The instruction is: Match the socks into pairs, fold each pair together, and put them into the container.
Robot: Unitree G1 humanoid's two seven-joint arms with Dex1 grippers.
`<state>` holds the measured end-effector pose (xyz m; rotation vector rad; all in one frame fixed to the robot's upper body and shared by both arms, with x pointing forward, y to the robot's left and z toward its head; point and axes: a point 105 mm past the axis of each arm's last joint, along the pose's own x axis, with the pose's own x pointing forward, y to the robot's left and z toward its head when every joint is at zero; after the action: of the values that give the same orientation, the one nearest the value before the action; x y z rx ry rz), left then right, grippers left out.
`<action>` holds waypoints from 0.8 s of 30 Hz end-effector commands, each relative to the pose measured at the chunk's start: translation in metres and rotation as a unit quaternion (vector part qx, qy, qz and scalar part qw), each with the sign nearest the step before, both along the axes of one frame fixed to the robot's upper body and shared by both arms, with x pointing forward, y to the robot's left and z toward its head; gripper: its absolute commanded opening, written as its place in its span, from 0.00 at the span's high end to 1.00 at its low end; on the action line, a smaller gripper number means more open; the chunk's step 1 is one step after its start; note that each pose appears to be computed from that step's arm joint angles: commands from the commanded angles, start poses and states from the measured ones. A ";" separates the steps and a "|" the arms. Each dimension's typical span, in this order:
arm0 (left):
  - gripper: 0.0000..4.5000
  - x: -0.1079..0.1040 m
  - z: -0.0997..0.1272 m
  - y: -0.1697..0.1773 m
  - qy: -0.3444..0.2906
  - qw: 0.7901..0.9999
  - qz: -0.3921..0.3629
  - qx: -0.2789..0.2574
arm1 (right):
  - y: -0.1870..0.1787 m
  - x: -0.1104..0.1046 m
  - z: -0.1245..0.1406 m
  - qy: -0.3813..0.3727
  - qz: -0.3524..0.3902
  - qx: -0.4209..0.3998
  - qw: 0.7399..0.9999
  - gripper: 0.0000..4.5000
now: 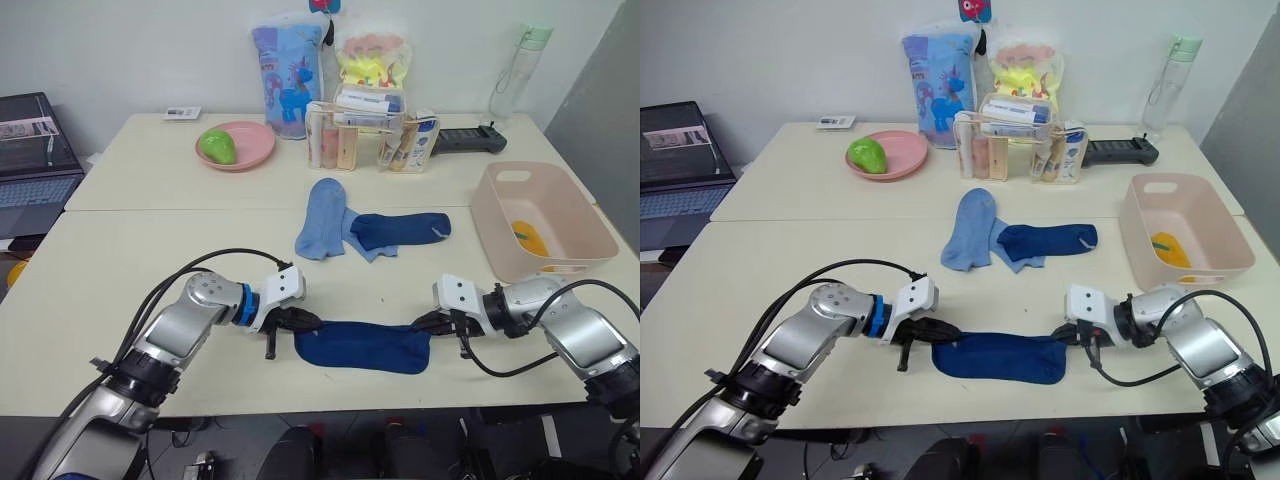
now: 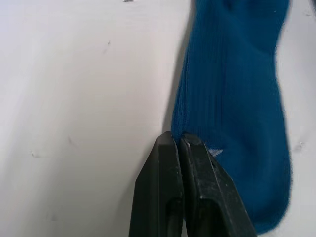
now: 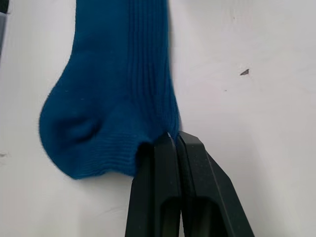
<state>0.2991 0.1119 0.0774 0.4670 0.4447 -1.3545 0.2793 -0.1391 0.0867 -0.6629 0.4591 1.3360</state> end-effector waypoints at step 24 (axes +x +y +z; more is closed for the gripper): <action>0.47 -0.017 0.038 -0.009 -0.108 0.988 -0.026 -0.105 | 0.040 -0.022 0.028 -0.076 -0.060 0.141 0.985 0.89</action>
<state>0.2903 0.1112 0.1157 0.3962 0.1488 -1.3305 0.2667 -0.1088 0.1236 -0.4726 0.1800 1.1776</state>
